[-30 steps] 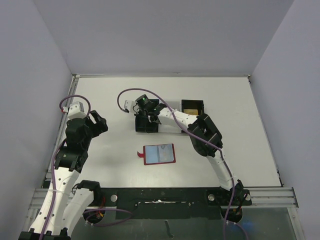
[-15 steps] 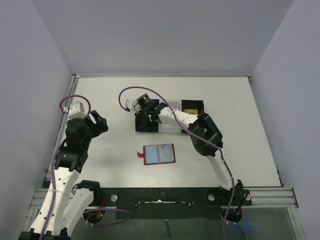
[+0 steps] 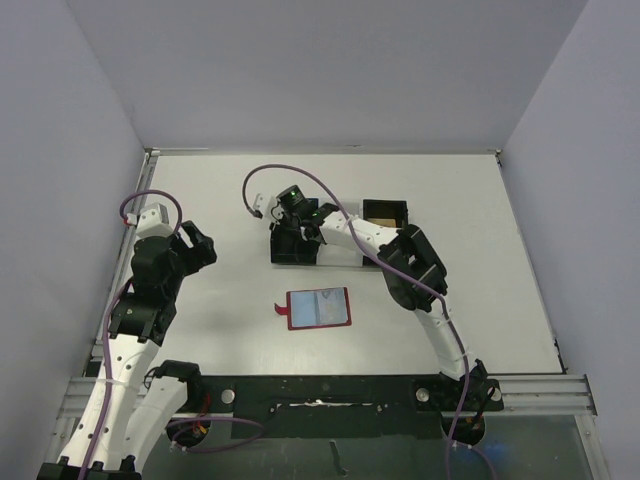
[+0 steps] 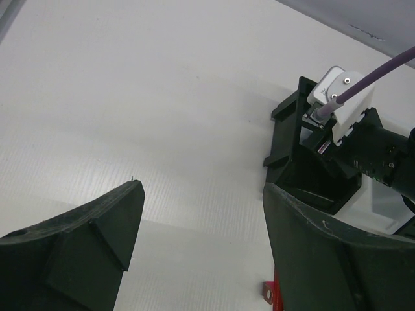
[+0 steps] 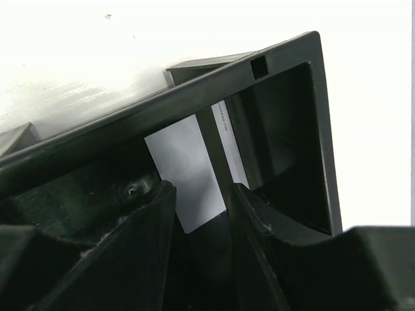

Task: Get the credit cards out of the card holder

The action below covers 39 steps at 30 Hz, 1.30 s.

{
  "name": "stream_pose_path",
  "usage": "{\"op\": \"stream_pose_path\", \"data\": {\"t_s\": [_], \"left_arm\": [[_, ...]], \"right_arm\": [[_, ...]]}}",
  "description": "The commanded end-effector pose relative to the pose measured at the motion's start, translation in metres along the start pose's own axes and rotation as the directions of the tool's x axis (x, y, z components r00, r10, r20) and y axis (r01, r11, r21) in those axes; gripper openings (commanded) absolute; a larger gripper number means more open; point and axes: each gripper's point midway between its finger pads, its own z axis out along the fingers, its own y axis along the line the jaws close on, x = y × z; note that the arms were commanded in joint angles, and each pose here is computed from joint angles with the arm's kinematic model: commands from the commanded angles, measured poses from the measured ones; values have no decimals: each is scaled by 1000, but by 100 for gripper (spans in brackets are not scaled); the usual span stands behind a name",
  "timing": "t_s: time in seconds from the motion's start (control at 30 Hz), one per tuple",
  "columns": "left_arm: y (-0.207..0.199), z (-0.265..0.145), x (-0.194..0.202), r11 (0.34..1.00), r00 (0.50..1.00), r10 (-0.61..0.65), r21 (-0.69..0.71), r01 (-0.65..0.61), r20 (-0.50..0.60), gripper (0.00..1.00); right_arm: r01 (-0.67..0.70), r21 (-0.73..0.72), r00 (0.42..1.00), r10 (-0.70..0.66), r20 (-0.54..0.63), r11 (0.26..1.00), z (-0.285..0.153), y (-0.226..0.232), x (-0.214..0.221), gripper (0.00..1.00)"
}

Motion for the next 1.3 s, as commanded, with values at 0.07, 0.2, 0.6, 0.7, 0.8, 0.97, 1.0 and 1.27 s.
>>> {"op": "stream_pose_path", "data": {"t_s": [0.07, 0.2, 0.6, 0.7, 0.8, 0.97, 1.0, 1.27], "left_arm": [[-9, -2, -16, 999, 998, -2, 42, 0, 59, 74], [-9, -2, -16, 999, 998, -2, 43, -1, 55, 74], [-8, -3, -17, 999, 998, -1, 39, -1, 63, 74], [-8, -4, -17, 999, 998, -1, 42, -2, 63, 74], [-9, -4, -18, 999, 998, 0, 43, -2, 64, 74], [-8, -3, -17, 999, 998, 0, 42, -3, 62, 74], [-9, -3, -17, 999, 998, 0, 43, -3, 62, 74], [-8, -3, -17, 999, 998, 1, 41, -4, 62, 74]], "right_arm": [[-120, -23, 983, 122, 140, 993, -31, -15, -41, 37], [-255, -19, 958, 255, 131, 967, -27, -13, -38, 27], [-607, -19, 791, 607, 76, 794, -12, -3, -32, 11], [-631, -5, 775, 630, 49, 776, -6, -1, -27, 10], [-642, -14, 766, 642, 36, 767, -3, 5, -24, 10], [-662, -29, 749, 662, 15, 749, -1, 13, -23, 11], [-665, -31, 746, 666, 11, 746, 0, 14, -22, 11], [-665, -26, 747, 665, -21, 746, 11, 21, -16, 12]]}}
